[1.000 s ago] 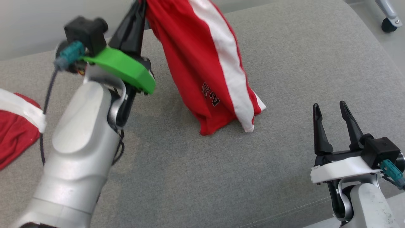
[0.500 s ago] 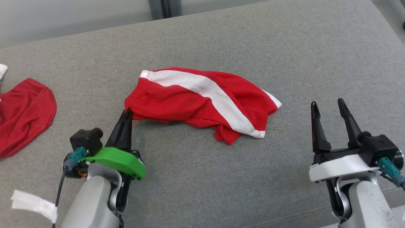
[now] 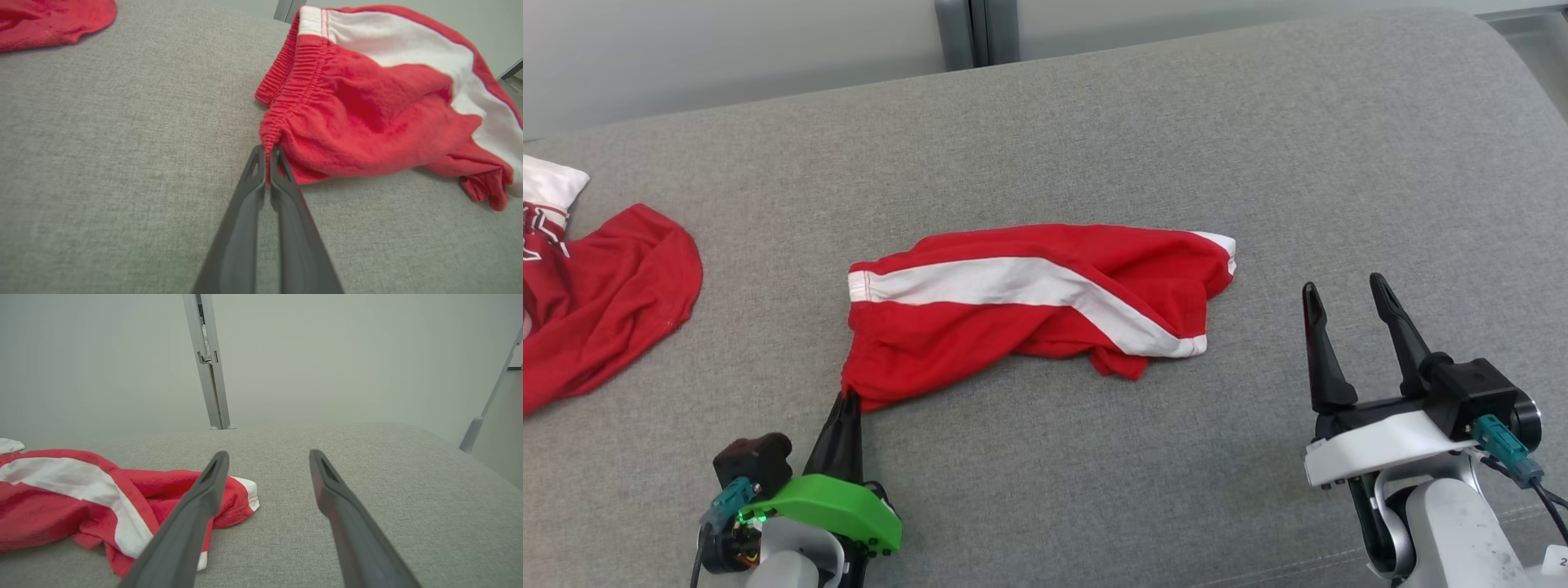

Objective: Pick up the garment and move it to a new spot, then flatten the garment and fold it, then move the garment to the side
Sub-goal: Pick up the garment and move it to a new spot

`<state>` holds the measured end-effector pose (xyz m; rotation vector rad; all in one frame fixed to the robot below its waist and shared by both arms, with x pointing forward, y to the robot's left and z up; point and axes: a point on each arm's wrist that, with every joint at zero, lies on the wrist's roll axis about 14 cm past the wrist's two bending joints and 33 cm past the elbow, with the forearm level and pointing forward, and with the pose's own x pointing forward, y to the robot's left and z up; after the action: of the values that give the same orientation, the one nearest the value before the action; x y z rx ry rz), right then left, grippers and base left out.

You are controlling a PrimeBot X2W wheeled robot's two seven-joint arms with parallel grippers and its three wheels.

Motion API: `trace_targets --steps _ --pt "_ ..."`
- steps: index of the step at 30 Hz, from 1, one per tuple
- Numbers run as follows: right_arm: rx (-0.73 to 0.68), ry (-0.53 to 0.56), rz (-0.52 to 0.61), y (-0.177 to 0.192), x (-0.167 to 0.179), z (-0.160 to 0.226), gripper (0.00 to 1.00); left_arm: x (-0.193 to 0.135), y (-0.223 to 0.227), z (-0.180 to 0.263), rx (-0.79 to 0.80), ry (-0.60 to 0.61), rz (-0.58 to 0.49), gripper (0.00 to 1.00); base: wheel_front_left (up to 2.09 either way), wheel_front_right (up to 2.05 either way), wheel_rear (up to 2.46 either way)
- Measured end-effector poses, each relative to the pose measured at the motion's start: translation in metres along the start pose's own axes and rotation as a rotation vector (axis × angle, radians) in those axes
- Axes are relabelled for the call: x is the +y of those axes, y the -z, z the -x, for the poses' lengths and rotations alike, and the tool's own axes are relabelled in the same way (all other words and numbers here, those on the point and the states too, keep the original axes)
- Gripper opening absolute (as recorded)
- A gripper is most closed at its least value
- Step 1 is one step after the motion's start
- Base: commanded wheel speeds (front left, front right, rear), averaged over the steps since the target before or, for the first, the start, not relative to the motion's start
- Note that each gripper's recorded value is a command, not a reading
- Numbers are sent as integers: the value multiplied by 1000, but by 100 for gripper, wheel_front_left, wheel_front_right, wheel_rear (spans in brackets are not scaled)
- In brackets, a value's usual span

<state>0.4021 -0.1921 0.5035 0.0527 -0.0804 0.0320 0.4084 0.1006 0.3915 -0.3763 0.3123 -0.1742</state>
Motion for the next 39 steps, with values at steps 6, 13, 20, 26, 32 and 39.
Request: trace_targets --steps 6,13,20,26,32,39 --pt "0 1 0 -1 0 5 100 7 5 13 5 -26 12 100 0 0 0" --pt "-5 2 5 -4 0 12 100 -1 -24 21 -97 -3 39 100 0 0 0" --pt "-31 -9 14 -14 4 15 100 -13 -70 30 -246 29 -10 100 0 0 0" --pt "-44 -18 18 -19 7 19 100 -19 -91 42 -318 33 -41 100 0 0 0" --pt "-53 -30 16 -22 11 20 100 -11 -96 56 -345 -9 -49 100 0 0 0" --pt "-47 -62 -8 -20 23 20 100 2 -92 69 -344 -64 -38 100 0 0 0"
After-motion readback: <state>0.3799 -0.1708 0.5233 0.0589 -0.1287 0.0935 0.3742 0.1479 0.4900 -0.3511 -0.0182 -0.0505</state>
